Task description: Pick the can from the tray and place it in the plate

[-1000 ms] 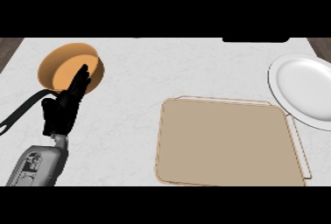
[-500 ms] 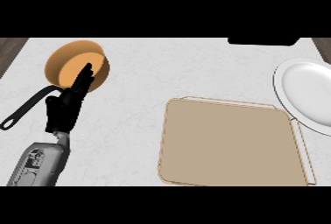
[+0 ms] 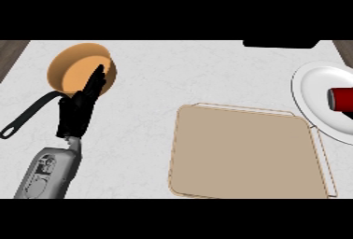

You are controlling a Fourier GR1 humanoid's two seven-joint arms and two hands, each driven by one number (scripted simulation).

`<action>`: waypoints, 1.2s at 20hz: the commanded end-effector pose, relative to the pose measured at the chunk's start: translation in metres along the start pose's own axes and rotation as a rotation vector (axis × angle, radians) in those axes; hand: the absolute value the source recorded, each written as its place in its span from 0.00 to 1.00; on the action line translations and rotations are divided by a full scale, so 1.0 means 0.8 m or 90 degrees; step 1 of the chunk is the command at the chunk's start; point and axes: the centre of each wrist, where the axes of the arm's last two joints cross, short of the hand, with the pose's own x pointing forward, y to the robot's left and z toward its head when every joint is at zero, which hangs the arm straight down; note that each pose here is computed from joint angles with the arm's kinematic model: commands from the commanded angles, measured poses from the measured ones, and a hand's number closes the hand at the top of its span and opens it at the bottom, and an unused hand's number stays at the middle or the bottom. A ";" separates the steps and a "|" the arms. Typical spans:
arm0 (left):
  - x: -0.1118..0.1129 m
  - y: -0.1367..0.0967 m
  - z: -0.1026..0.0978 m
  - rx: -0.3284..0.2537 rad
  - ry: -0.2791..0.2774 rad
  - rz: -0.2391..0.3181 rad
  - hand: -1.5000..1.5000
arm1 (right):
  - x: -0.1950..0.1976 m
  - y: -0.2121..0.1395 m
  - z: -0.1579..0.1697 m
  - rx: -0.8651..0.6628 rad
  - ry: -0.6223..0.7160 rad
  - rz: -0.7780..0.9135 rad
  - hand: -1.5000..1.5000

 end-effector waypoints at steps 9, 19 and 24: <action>0.000 0.009 -0.007 0.007 0.001 0.002 0.50 | 0.027 0.085 -0.044 0.053 0.039 -0.139 0.00; -0.009 -0.006 0.005 0.004 -0.006 -0.001 0.50 | -0.020 0.003 0.014 -0.126 0.038 -0.409 0.00; 0.000 0.024 0.006 0.004 0.001 0.000 0.50 | -0.045 -0.055 0.067 -0.205 0.096 -0.449 0.00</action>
